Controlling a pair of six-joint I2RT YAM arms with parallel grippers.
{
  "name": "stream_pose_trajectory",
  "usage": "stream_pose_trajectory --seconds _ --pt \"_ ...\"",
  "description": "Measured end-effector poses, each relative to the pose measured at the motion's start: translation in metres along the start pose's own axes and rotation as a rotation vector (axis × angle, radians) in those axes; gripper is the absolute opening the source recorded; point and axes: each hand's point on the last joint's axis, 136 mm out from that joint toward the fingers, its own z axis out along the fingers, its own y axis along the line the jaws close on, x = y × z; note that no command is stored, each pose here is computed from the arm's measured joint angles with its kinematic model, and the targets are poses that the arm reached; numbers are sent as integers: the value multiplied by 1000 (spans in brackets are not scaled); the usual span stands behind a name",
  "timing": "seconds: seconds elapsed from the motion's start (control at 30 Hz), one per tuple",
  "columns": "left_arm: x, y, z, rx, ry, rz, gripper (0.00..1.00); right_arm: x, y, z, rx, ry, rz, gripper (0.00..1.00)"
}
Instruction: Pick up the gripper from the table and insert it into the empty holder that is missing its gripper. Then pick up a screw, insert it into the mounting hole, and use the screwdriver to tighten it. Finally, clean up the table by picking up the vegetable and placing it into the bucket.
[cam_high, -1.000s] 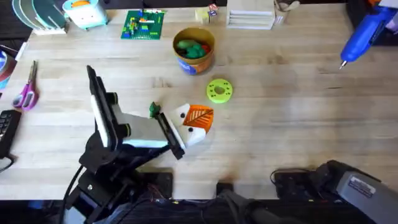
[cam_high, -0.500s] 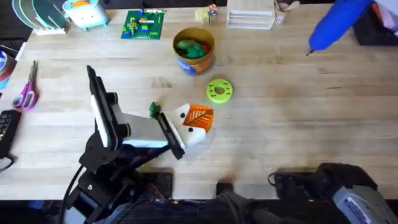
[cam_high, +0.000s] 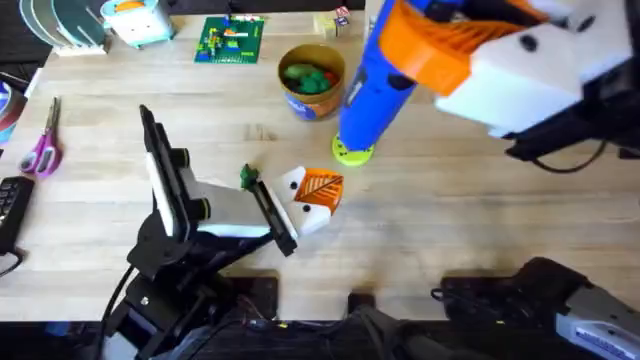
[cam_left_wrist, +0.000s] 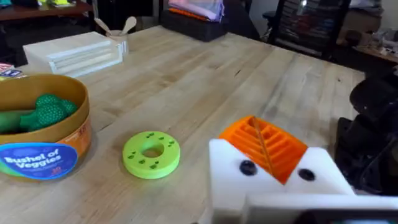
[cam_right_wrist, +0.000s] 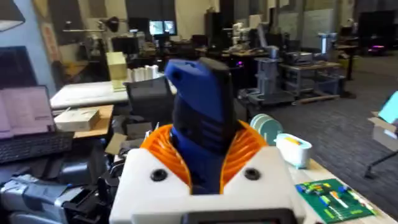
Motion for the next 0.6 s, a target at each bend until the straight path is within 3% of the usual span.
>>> stream_pose_trajectory --seconds 0.37,0.6 --pt "0 0 0 0 0 0 13 48 40 66 -223 11 78 160" --pt "0 0 0 0 0 0 13 66 39 74 -230 41 61 155"
